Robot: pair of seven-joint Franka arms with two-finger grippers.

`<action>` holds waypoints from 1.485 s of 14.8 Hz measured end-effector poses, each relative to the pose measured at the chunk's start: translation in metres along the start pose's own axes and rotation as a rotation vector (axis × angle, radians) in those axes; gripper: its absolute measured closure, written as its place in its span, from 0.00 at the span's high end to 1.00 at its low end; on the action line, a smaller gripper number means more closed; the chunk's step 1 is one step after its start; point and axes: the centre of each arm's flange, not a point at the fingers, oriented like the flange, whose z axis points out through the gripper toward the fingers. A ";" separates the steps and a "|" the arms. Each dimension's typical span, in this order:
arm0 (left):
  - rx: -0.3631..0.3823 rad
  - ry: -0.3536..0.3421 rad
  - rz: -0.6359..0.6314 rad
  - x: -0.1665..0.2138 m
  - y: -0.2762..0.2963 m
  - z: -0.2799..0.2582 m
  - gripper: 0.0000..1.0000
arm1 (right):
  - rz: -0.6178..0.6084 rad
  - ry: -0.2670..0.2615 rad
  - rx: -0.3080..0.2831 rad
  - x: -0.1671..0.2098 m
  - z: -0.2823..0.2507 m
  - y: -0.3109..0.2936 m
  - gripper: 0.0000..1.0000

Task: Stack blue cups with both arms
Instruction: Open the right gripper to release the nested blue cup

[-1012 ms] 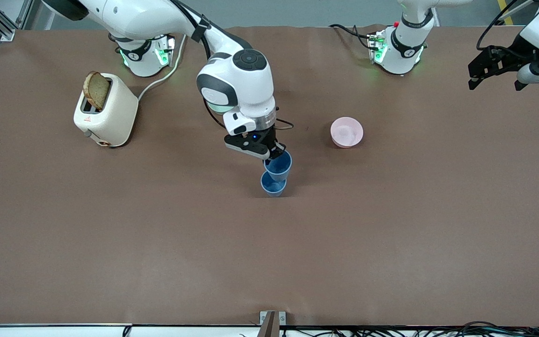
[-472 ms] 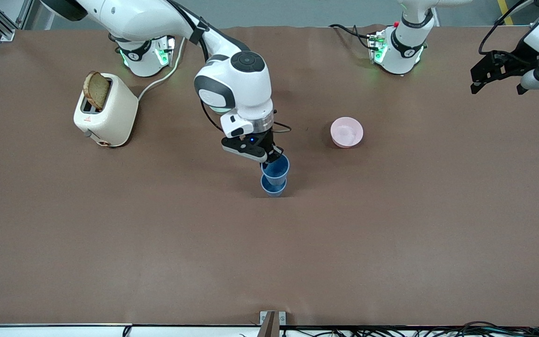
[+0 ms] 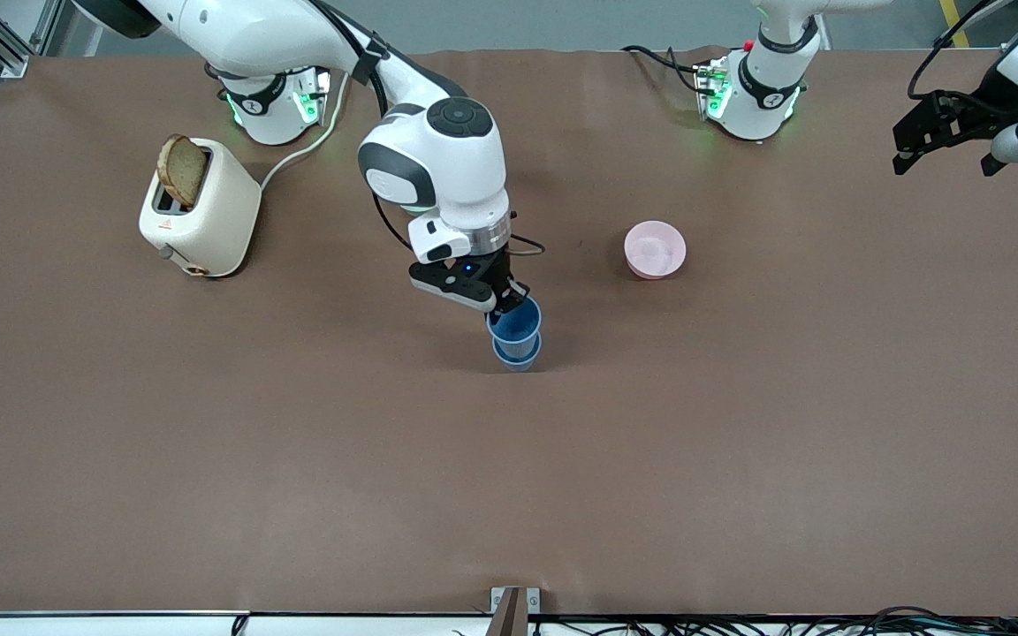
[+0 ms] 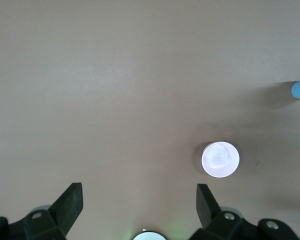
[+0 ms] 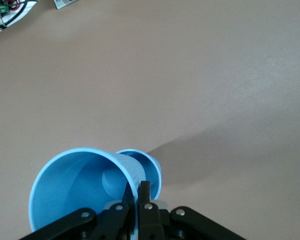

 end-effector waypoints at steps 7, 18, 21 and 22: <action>0.000 -0.002 0.000 0.000 0.000 0.000 1.00 | -0.030 -0.014 -0.027 -0.014 0.022 0.005 0.04; 0.000 -0.005 0.000 0.000 0.000 0.001 1.00 | -0.056 -0.016 -0.014 -0.018 0.061 0.008 0.08; 0.000 -0.008 0.000 -0.001 0.000 0.001 1.00 | -0.055 -0.014 -0.007 -0.017 0.060 0.007 0.24; 0.000 -0.008 0.000 -0.001 0.000 0.001 1.00 | -0.054 -0.012 -0.004 -0.016 0.059 0.006 0.29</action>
